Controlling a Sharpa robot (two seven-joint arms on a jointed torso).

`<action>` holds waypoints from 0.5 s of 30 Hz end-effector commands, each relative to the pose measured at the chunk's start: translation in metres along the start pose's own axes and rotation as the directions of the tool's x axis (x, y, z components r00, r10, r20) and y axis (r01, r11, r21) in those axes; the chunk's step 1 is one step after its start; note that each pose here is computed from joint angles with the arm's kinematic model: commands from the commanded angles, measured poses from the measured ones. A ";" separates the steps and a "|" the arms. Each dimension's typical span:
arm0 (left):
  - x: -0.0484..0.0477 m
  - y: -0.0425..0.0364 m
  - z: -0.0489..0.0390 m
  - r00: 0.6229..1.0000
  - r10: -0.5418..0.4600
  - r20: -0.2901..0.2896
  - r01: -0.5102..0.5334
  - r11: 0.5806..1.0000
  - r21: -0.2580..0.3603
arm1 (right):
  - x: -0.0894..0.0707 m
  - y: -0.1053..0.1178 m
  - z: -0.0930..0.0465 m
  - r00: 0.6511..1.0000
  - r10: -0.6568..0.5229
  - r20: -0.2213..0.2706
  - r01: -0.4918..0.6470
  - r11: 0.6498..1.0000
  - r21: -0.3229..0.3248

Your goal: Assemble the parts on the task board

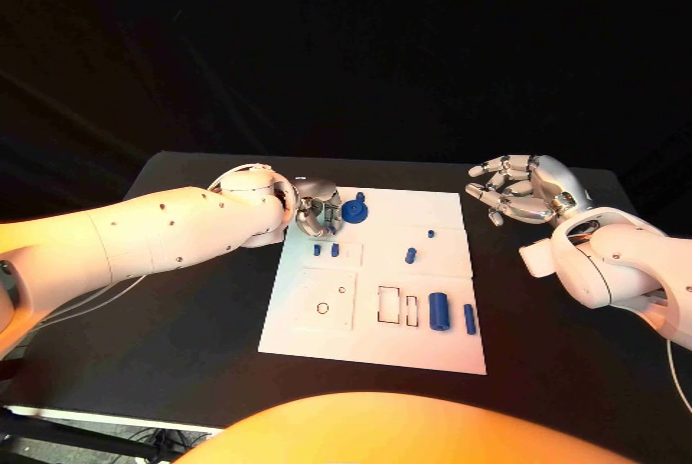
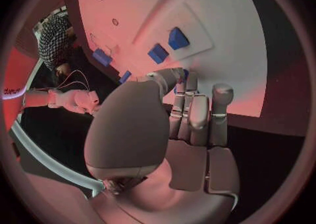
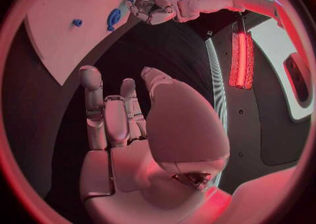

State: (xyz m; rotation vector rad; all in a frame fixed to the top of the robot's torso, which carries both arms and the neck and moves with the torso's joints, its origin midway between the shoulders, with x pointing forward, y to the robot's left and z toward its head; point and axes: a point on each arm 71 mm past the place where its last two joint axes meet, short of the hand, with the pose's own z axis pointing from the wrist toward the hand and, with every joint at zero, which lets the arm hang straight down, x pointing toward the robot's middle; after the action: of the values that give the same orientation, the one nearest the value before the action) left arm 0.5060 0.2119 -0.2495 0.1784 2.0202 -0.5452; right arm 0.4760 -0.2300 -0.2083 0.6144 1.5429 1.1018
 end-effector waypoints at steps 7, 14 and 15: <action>0.0060 0.0004 0.0001 0.999 -0.002 -0.041 0.002 1.000 -0.007 | 0.000 0.001 0.000 1.000 -0.001 -0.003 0.001 1.000 -0.011; 0.0044 0.0008 -0.0006 1.000 -0.010 -0.019 0.010 1.000 -0.005 | 0.000 0.001 0.000 1.000 -0.001 -0.004 0.001 1.000 -0.011; 0.0042 0.0009 -0.0007 1.000 -0.011 -0.016 0.011 1.000 -0.005 | 0.000 0.001 0.000 1.000 -0.001 -0.004 0.001 1.000 -0.011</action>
State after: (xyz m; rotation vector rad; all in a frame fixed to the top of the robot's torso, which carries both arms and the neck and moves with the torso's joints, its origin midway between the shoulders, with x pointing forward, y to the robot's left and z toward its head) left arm 0.5044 0.2135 -0.2523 0.1752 2.0313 -0.5422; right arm 0.4761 -0.2305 -0.2082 0.6149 1.5422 1.1006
